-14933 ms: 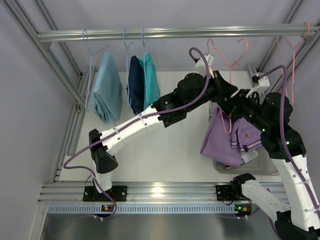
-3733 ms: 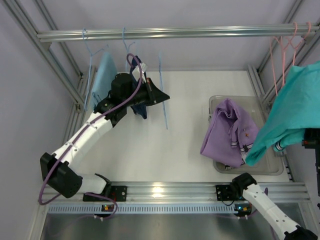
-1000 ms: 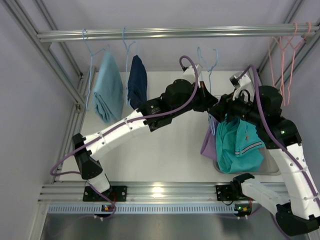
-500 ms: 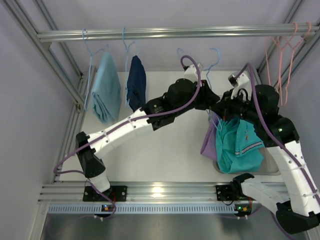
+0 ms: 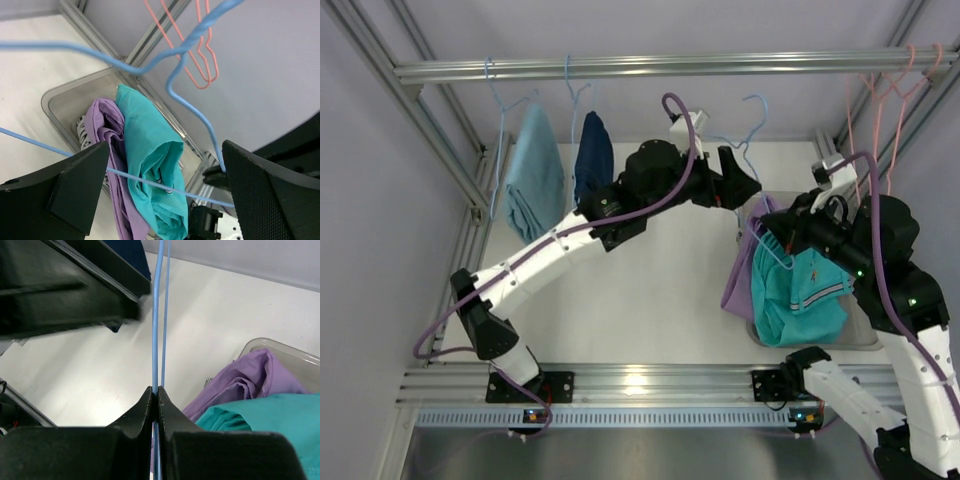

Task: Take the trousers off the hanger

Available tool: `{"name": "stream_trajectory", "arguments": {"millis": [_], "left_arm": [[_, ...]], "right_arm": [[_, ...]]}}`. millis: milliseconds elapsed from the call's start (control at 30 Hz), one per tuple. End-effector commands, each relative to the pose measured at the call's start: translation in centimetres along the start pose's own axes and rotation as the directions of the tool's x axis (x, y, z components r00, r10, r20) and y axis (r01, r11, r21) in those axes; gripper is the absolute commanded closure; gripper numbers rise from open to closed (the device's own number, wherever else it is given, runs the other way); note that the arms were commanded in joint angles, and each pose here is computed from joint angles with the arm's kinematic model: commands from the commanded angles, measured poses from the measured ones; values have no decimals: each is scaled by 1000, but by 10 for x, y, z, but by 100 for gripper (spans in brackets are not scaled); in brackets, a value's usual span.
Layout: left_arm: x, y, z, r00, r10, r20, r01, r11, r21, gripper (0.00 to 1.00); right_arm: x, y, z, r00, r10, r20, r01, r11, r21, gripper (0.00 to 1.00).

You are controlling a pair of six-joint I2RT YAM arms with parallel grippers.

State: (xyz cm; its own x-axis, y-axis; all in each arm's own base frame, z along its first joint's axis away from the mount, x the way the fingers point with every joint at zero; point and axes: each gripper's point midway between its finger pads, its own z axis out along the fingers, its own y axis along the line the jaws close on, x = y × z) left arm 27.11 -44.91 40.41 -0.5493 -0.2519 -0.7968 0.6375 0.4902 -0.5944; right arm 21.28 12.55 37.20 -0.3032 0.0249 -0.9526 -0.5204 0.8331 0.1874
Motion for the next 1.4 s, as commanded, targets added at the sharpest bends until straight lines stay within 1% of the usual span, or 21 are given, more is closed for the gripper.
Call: {"name": "stream_trajectory", "arguments": {"millis": [0,133,267,333,367,400,433,467,567,600,633,733,833,867,967,1067,1100,1167,1267,1300,1367], "left_arm": [[-53,-54,-50,983,120,140,-148,967,208,1],[-68,-48,-69,964,193,184,-226,958,178,1],[-81,-13,-80,959,220,177,-239,966,93,1],[-80,3,-81,964,225,141,-234,970,57,1],[-92,13,-84,963,225,148,-232,972,32,1],[-84,24,-80,973,213,94,-216,976,21,1],[-85,28,-80,975,207,80,-209,978,23,1],[-92,34,-83,974,212,83,-214,977,15,1],[-92,50,-87,968,241,65,-240,970,-32,1],[-93,50,-92,965,254,71,-252,967,-41,1],[-94,53,-94,961,266,77,-263,963,-54,1],[-96,56,-102,948,307,83,-300,951,-78,1],[-96,57,-105,944,323,68,-318,945,-82,1],[-95,61,-105,949,311,55,-306,948,-91,1],[-98,66,-106,960,276,54,-271,959,-84,1],[-105,71,-108,963,266,53,-260,961,-95,1],[-104,77,-107,964,261,41,-255,961,-107,1],[-115,85,-112,963,263,56,-254,958,-137,1],[-123,99,-120,968,245,53,-232,957,-173,1],[-125,101,-124,968,244,55,-231,955,-185,1],[-128,108,-130,966,251,54,-235,950,-207,1]], "right_arm": [[-3,-14,-10,1000,13,23,-15,996,84,100],[-3,-20,-24,999,21,32,-25,990,138,100],[2,-30,-38,997,63,37,-70,974,215,100],[0,-36,-43,995,77,58,-89,962,259,100],[-2,-41,-45,995,75,69,-91,954,284,100],[-7,-42,-44,994,64,89,-88,953,291,100],[-15,-43,-47,992,52,113,-84,951,298,100],[-22,-46,-49,990,44,137,-85,945,315,100],[-50,-43,-59,978,0,208,-68,945,320,100],[-64,-43,-69,968,-21,250,-67,939,337,100],[-69,-44,-72,963,-32,268,-66,935,347,100],[-85,-44,-83,950,-76,302,-44,927,373,100],[-96,-58,-86,943,-137,304,-14,894,448,100],[-99,-64,-88,941,-162,297,-1,876,483,100],[-115,-73,-84,930,-215,299,29,851,524,100],[-126,-82,-70,929,-263,259,82,831,550,100],[-130,-86,-61,932,-267,246,91,828,554,100],[-134,-87,-54,932,-276,234,108,830,547,100],[-147,-94,-43,923,-301,240,125,825,551,100],[-150,-104,-40,926,-299,232,121,814,568,100],[-152,-107,-33,928,-285,240,117,833,540,100]]}}
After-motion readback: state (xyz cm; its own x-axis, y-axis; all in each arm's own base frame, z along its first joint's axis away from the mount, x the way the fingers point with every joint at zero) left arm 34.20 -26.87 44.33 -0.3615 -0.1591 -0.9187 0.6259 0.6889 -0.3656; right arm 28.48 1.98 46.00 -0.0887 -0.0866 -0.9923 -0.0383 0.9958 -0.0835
